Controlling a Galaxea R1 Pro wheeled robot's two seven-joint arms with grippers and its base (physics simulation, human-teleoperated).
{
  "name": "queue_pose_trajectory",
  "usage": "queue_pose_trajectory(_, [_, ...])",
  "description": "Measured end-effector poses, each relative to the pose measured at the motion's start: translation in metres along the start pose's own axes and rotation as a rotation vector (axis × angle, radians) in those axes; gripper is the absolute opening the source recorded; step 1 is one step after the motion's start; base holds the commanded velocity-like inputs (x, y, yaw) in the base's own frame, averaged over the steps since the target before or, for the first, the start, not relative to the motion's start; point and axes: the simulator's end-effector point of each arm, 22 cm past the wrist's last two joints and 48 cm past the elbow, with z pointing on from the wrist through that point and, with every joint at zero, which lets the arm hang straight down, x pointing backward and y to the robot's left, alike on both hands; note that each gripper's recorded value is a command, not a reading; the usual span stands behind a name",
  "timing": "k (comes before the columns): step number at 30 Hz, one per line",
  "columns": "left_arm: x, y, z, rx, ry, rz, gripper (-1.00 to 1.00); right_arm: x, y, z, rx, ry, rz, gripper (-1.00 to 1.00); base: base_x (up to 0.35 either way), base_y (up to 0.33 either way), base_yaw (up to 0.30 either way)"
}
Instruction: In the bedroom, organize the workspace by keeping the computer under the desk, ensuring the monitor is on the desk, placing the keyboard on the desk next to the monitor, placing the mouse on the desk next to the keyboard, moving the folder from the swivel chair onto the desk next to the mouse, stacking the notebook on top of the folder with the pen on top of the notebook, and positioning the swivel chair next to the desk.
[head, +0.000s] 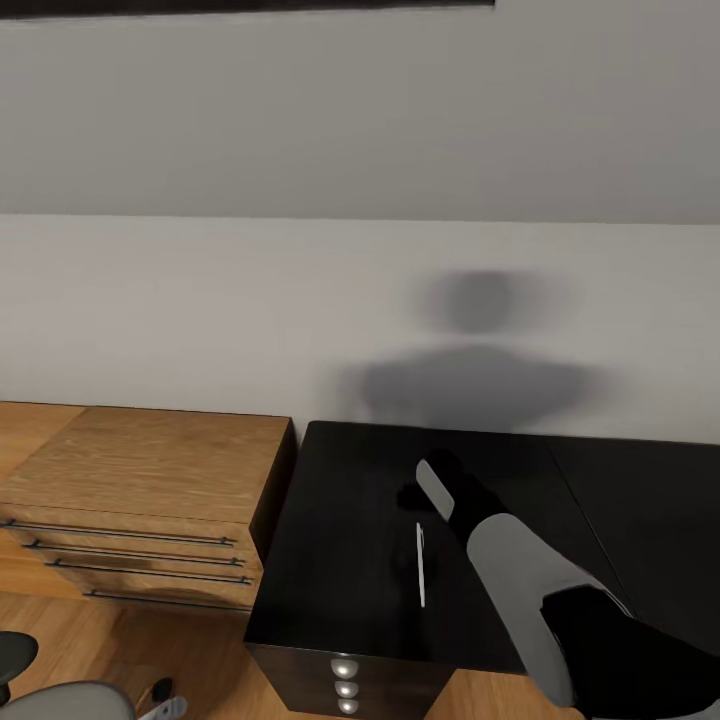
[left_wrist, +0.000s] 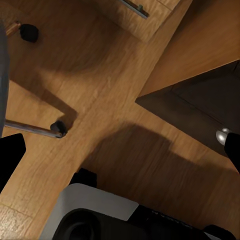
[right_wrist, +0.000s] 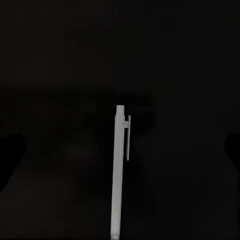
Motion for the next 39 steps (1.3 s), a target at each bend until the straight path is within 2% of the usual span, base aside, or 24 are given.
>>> queue_pose_trajectory(22, [0.001,0.001,0.000,-0.002,0.001,0.000,1.00,0.012,-0.001,0.000,0.001,0.066,-0.022,1.00,0.000,0.000,0.000])
queue_pose_trajectory(28, [0.001,0.001,0.000,-0.002,0.002,0.000,1.00,0.013,-0.001,0.000,0.000,0.069,-0.022,1.00,0.000,0.000,0.000])
queue_pose_trajectory(39, [0.003,0.000,0.011,0.002,0.002,-0.001,1.00,0.013,0.001,0.012,-0.005,0.068,-0.020,1.00,0.000,0.000,0.000])
